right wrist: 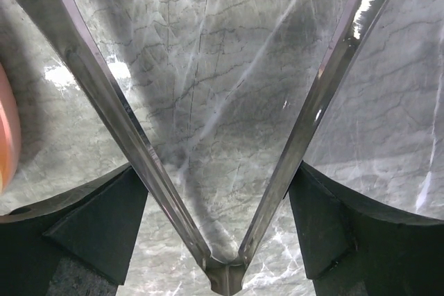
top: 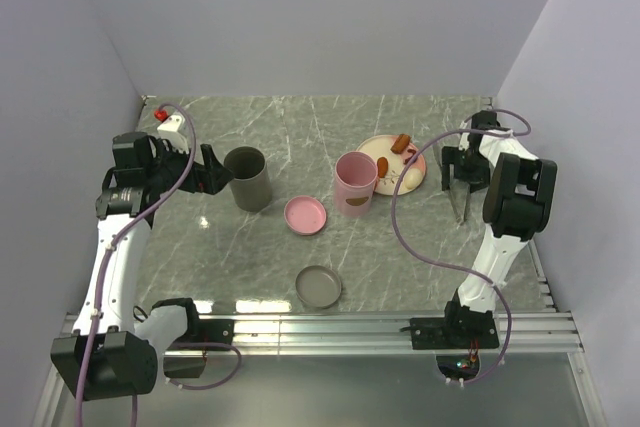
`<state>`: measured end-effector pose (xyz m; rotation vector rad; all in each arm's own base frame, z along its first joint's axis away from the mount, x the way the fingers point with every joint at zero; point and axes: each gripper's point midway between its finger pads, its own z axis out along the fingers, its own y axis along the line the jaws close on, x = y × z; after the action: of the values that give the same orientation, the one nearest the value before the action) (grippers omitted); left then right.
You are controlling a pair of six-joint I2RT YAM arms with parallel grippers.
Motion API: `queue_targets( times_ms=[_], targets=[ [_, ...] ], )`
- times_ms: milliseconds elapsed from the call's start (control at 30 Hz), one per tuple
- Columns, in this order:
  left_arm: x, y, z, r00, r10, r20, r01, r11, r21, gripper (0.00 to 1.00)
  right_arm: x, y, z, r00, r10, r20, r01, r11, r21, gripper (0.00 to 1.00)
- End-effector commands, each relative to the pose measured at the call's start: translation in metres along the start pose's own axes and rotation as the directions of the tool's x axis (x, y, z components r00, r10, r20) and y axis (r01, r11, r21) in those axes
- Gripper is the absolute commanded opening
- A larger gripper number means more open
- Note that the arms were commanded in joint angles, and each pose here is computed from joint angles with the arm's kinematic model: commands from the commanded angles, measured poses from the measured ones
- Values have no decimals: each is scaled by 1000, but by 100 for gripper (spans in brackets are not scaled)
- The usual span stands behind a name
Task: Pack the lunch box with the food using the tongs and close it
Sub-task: Pick up the clamp at the center of the board.
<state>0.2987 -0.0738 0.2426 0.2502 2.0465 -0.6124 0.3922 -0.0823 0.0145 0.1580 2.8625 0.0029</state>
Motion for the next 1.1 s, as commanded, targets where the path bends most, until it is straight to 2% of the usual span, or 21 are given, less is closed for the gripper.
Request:
queue_targets(
  times_ms=[0, 167, 267, 333, 567, 700, 833, 1067],
  targets=[
    [-14, -11, -9, 997, 55, 47, -57, 998, 27, 99, -9, -1, 1, 1000, -9, 4, 9, 1000, -21, 85],
    [-15, -14, -10, 997, 62, 49, -64, 997, 39, 99, -10, -1, 0, 1000, -4, -1, 4, 1000, -24, 86],
    [-16, -14, -10, 997, 65, 50, -67, 997, 42, 99, -9, -4, 3, 1000, -8, -11, 8, 1000, -15, 78],
    [-16, -14, -11, 997, 66, 51, -68, 997, 37, 99, -12, -4, 2, 1000, -7, -8, 7, 1000, -21, 78],
    [-15, -14, -11, 997, 63, 50, -65, 997, 40, 99, -17, -3, 0, 1000, 7, -4, -7, 1000, -29, 84],
    [-16, -14, -11, 996, 65, 53, -67, 997, 34, 99, -13, -5, 2, 1000, -8, -13, 8, 1000, -24, 75],
    [-16, -14, -11, 997, 61, 51, -63, 997, 33, 100, -18, 0, -16, 999, -5, 45, 7, 999, -48, 71],
    [-21, -17, -15, 996, 70, 59, -72, 997, 41, 99, -29, 2, -79, 989, -21, 148, 33, 996, -80, 67]
  ],
)
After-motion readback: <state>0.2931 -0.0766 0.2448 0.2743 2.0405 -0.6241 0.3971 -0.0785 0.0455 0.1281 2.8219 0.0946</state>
